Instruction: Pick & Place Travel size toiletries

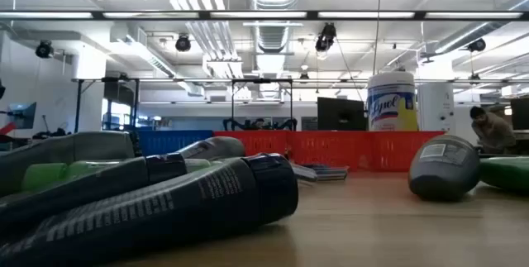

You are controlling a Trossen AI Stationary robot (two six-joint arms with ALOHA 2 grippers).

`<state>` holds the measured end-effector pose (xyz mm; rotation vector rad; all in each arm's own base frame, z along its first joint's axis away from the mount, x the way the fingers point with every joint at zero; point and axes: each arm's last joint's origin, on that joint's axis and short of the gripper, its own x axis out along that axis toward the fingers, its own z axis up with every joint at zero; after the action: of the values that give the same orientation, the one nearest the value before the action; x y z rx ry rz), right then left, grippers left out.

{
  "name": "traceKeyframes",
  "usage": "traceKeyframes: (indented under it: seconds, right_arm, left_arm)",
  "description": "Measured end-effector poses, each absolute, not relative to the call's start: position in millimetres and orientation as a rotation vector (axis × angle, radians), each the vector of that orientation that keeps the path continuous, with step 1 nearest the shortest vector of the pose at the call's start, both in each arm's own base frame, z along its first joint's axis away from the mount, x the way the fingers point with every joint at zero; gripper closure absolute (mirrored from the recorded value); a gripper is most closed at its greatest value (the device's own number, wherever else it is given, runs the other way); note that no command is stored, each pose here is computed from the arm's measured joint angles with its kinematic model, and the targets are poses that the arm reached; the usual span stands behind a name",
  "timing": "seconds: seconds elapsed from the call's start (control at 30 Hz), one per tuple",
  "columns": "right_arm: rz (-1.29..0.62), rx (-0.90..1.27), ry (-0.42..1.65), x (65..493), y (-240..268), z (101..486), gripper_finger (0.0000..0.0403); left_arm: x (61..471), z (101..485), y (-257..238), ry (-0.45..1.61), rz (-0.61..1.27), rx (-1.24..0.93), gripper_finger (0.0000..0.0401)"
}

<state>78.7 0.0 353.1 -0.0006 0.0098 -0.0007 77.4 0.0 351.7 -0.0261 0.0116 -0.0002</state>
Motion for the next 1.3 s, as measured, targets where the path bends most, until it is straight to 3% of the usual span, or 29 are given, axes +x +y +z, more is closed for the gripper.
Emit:
traceKeyframes:
  seconds: [1.3]
  right_arm:
    - [0.0, 0.04, -0.039, 80.9, -0.1, 357.9, 0.0039]
  left_arm:
    - [77.4, 351.7, 0.0, 0.012, 0.0, -0.027, 0.036]
